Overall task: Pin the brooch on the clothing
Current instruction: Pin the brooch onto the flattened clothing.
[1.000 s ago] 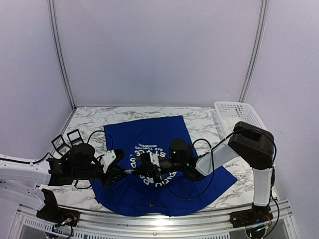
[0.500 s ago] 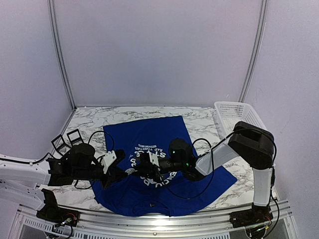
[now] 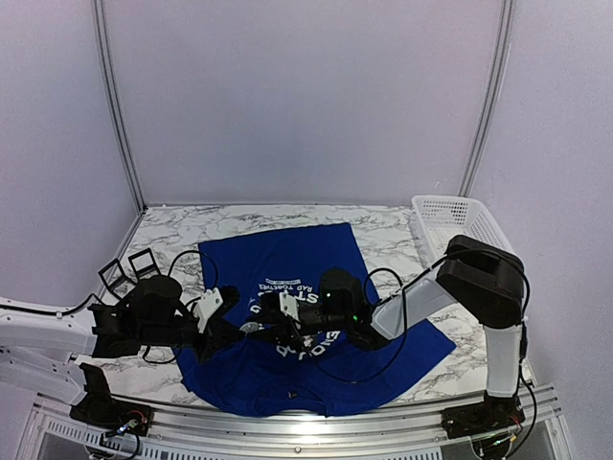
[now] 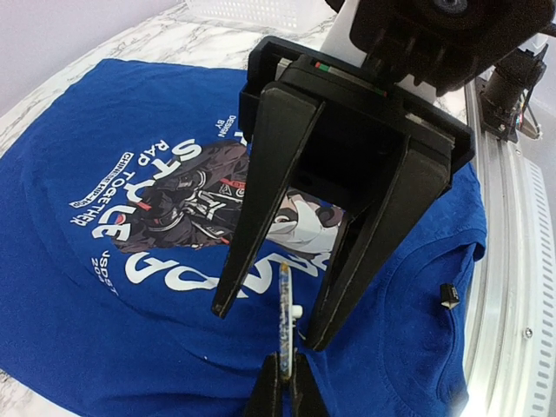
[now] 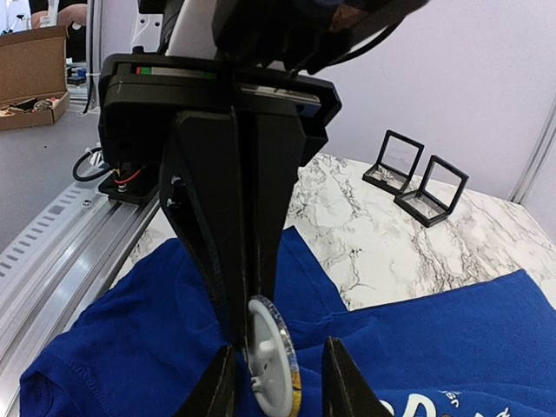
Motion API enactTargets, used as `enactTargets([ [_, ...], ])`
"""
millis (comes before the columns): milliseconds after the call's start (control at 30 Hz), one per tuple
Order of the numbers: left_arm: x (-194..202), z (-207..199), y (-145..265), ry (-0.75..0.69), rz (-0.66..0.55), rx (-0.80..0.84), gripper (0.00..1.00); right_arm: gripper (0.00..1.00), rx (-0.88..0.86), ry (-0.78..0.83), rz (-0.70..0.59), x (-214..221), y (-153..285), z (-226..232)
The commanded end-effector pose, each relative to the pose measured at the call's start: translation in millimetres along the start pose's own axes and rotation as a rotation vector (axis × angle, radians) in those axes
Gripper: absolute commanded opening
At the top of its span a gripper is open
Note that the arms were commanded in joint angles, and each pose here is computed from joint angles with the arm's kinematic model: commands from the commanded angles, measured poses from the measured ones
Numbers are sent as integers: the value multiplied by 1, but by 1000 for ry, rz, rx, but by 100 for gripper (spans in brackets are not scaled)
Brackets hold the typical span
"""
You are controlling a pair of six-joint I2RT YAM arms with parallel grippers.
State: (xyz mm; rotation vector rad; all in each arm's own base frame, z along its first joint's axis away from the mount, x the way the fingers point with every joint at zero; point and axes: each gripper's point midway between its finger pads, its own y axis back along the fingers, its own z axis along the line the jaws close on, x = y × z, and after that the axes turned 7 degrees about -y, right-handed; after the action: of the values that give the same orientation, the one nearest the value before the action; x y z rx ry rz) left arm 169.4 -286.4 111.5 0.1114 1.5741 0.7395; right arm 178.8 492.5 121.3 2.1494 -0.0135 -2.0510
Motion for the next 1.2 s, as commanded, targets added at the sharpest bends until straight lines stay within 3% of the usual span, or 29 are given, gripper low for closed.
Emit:
enactTargets([
  [0, -25, 1, 5, -12, -75, -6, 0, 28, 56, -9, -2, -2, -8, -10],
  [467, -27, 2, 7, -9, -80, -8, 0, 14, 173, -92, 34, 4, -7, -31],
  [900, -25, 5, 7, 16, -77, -30, 0, 12, 412, -236, 20, 2, 4, -60],
  [1167, -22, 9, 7, 33, -71, -50, 0, 8, 443, -329, 21, 4, 7, -64],
])
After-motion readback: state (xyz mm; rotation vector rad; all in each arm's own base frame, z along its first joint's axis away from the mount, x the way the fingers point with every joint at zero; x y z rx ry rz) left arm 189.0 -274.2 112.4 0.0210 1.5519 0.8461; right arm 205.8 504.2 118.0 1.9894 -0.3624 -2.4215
